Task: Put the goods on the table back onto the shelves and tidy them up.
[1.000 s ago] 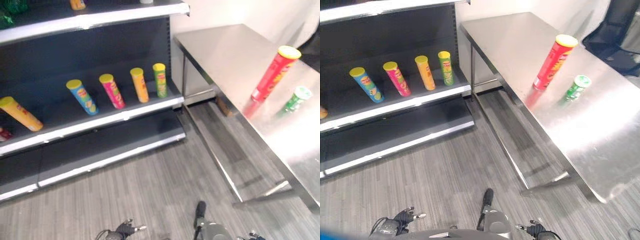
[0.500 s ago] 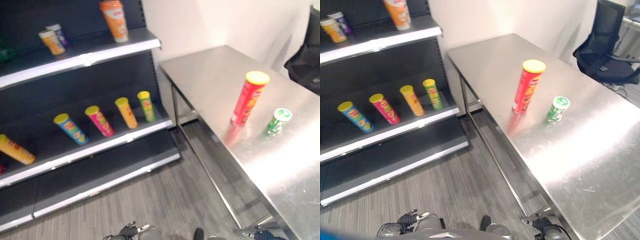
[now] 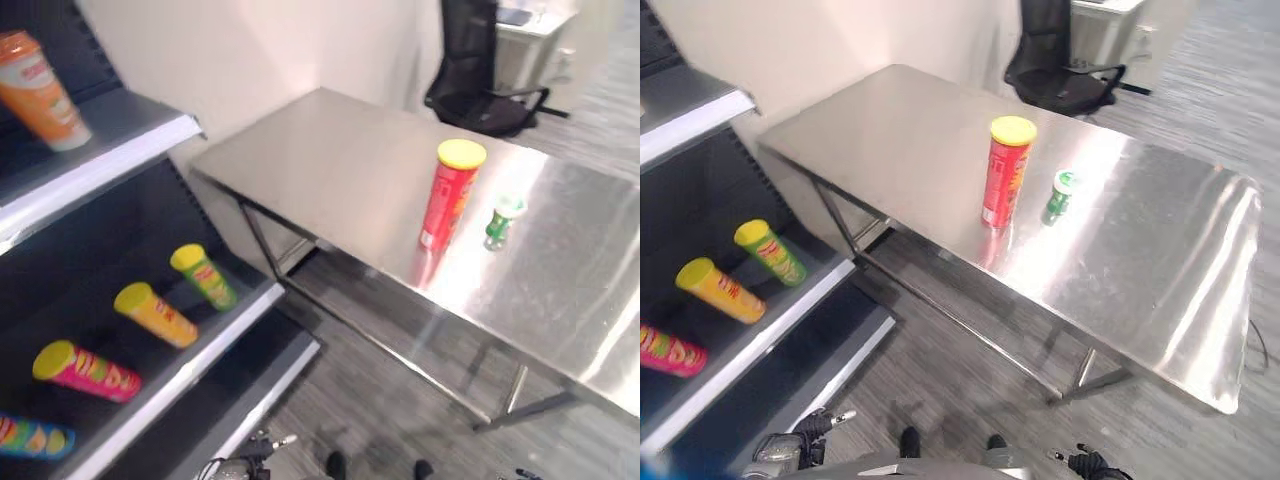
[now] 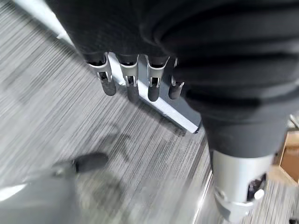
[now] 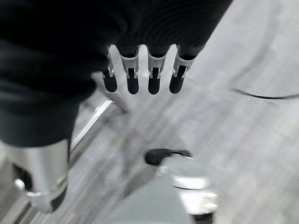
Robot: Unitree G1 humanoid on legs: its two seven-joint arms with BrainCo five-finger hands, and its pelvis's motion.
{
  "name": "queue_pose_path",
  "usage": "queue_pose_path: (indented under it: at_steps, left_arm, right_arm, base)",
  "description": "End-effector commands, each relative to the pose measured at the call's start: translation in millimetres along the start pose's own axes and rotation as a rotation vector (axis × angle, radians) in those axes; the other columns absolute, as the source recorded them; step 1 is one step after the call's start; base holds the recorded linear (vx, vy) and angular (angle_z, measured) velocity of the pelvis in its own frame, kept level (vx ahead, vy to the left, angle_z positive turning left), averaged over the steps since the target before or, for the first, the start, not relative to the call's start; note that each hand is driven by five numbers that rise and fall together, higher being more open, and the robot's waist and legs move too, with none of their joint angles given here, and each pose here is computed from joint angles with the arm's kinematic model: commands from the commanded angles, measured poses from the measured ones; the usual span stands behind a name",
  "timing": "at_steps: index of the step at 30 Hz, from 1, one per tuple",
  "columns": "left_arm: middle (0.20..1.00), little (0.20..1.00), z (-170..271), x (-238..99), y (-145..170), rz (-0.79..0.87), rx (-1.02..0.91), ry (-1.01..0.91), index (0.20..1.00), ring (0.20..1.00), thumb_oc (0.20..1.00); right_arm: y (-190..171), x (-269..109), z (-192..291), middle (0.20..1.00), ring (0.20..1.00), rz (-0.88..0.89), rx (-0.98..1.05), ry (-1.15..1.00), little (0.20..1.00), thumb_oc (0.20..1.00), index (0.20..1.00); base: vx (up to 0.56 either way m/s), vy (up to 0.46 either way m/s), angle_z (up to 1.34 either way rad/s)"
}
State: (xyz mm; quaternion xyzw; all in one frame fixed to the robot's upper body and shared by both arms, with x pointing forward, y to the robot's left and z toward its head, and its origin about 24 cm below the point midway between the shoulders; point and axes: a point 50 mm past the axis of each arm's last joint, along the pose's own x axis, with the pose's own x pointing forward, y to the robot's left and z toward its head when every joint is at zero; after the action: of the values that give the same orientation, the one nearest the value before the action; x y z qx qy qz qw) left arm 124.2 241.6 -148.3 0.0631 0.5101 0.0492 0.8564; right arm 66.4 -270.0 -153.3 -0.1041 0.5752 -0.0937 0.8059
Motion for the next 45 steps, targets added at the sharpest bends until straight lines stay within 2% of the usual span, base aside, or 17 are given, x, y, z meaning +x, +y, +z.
queue_pose_path:
  at_steps: [1, 2, 4, 6, 11, 14, 17, 18, 19, 20, 24, 26, 31, 37, 45]
  left_arm:
    - [1.000, 1.000, 8.8, -0.8, 12.7, 0.040, 0.050, -0.050, 1.000, 1.000, 1.000]
    - [1.000, 1.000, 15.0, -1.0, 19.7, 0.056, 0.051, -0.069, 1.000, 1.000, 1.000]
    - [1.000, 1.000, 15.9, -1.1, 21.8, 0.058, 0.055, -0.071, 1.000, 1.000, 1.000]
    - [1.000, 1.000, 14.6, -2.2, 27.8, 0.064, 0.071, -0.063, 1.000, 1.000, 1.000]
    - [1.000, 1.000, 6.5, -4.2, 39.5, 0.082, 0.069, -0.017, 1.000, 1.000, 1.000]
    - [1.000, 1.000, 2.5, -6.2, 46.8, 0.086, 0.067, -0.001, 1.000, 1.000, 1.000]
    - [1.000, 1.000, 0.1, -7.8, 50.0, 0.077, 0.069, -0.001, 1.000, 1.000, 1.000]
    - [1.000, 1.000, -3.2, -8.0, 46.5, 0.061, 0.079, 0.004, 1.000, 1.000, 1.000]
    - [1.000, 1.000, -5.0, -8.4, 45.1, 0.055, 0.083, 0.003, 1.000, 1.000, 1.000]
    - [1.000, 1.000, -8.0, -8.6, 38.1, 0.033, 0.074, -0.007, 1.000, 1.000, 1.000]
    - [1.000, 1.000, -18.1, -9.6, 23.6, 0.005, 0.032, -0.005, 1.000, 1.000, 1.000]
    - [1.000, 1.000, -21.0, -9.5, 17.9, -0.001, 0.029, 0.004, 1.000, 1.000, 1.000]
    - [1.000, 1.000, -18.4, -8.6, 13.8, -0.004, 0.053, -0.005, 1.000, 1.000, 1.000]
    - [1.000, 1.000, -21.9, -9.8, 16.1, 0.003, 0.066, 0.008, 1.000, 1.000, 1.000]
    - [1.000, 1.000, -27.1, -11.2, 15.1, 0.006, 0.067, 0.018, 1.000, 1.000, 1.000]
  right_arm:
    - [-32.0, 0.4, 6.7, 1.000, 1.000, -0.103, 0.060, 0.006, 1.000, 1.000, 1.000]
    - [-48.0, -2.1, 2.2, 1.000, 1.000, -0.162, 0.140, 0.015, 1.000, 1.000, 1.000]
    - [-54.5, -3.3, 2.3, 1.000, 1.000, -0.182, 0.177, 0.006, 1.000, 1.000, 1.000]
    - [-75.7, -9.3, 0.0, 1.000, 1.000, -0.241, 0.263, -0.030, 1.000, 1.000, 1.000]
    - [-104.2, -19.3, -2.4, 1.000, 1.000, -0.281, 0.294, -0.068, 1.000, 1.000, 1.000]
    - [-148.5, -36.8, 25.1, 1.000, 1.000, -0.345, 0.325, -0.223, 1.000, 1.000, 1.000]
    - [-203.3, -75.0, 69.0, 1.000, 1.000, -0.428, 0.314, -0.465, 1.000, 1.000, 1.000]
    - [-229.2, -109.4, 107.0, 1.000, 1.000, -0.466, 0.246, -0.655, 1.000, 1.000, 1.000]
    - [-238.6, -132.6, 130.8, 1.000, 1.000, -0.475, 0.183, -0.769, 1.000, 1.000, 1.000]
    - [-241.6, -188.0, 183.6, 1.000, 1.000, -0.490, 0.051, -1.062, 1.000, 1.000, 1.000]
    - [-227.7, -249.1, 237.1, 1.000, 1.000, -0.578, -0.012, -1.427, 1.000, 1.000, 1.000]
    - [-223.6, -244.8, 252.1, 1.000, 1.000, -0.665, -0.095, -1.388, 1.000, 1.000, 1.000]
    - [-203.3, -221.2, 278.4, 1.000, 1.000, -0.617, -0.267, -1.276, 1.000, 1.000, 1.000]
    - [-192.4, -204.3, 289.7, 1.000, 1.000, -0.568, -0.259, -1.241, 1.000, 1.000, 1.000]
    - [-187.8, -210.0, 300.5, 1.000, 1.000, -0.599, -0.299, -1.265, 1.000, 1.000, 1.000]
  base:
    - [0.04, 0.598, -0.57]
    - [0.03, 0.486, -0.54]
    - [0.01, 0.174, -0.56]
    - [0.04, 0.134, -0.38]
    - [0.05, -0.031, -0.16]
    - [0.03, -0.056, 0.03]
    - [0.08, -0.063, 0.02]
    - [0.09, -0.070, 0.07]
    - [0.15, -0.119, -0.03]
    - [0.12, -0.112, 0.17]
    - [0.10, -0.129, 0.27]
    - [0.03, -0.106, 0.27]
    - [0.00, -0.087, 0.26]
    - [0.01, -0.048, 0.11]
    - [0.01, -0.023, 0.07]
